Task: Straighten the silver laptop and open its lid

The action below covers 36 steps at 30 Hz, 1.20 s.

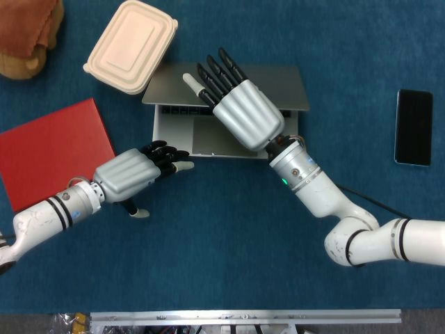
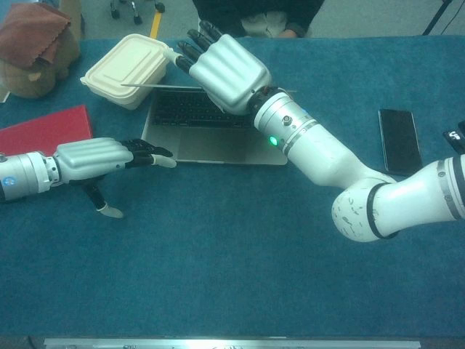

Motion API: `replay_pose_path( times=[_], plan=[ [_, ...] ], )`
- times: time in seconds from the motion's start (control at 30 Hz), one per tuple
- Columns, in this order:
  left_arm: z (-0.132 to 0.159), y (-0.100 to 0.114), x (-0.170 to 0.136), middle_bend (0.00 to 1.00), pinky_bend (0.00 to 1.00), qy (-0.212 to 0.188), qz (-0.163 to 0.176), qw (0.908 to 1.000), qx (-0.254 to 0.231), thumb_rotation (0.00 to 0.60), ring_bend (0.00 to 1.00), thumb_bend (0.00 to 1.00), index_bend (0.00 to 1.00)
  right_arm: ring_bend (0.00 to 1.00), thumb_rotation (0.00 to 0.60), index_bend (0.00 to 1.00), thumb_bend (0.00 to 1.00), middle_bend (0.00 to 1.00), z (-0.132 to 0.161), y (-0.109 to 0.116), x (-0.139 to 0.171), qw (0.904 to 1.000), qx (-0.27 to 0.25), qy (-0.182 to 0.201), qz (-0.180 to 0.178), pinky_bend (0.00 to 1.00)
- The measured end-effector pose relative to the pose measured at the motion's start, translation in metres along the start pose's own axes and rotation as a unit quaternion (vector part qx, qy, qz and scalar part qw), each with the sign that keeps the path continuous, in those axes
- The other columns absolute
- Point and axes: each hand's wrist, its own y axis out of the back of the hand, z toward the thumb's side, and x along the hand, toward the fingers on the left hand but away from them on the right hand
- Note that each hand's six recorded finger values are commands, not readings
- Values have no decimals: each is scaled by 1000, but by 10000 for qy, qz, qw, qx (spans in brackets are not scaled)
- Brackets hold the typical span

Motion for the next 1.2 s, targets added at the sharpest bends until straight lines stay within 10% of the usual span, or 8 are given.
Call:
replay_pose_path(
  times=[1.2],
  plan=[
    [2, -13, 9, 0, 2, 228, -298, 9993, 93, 600, 0, 138, 35, 0, 600, 0, 466, 100, -83, 12, -24, 9946, 130, -1019, -151, 40]
  ],
)
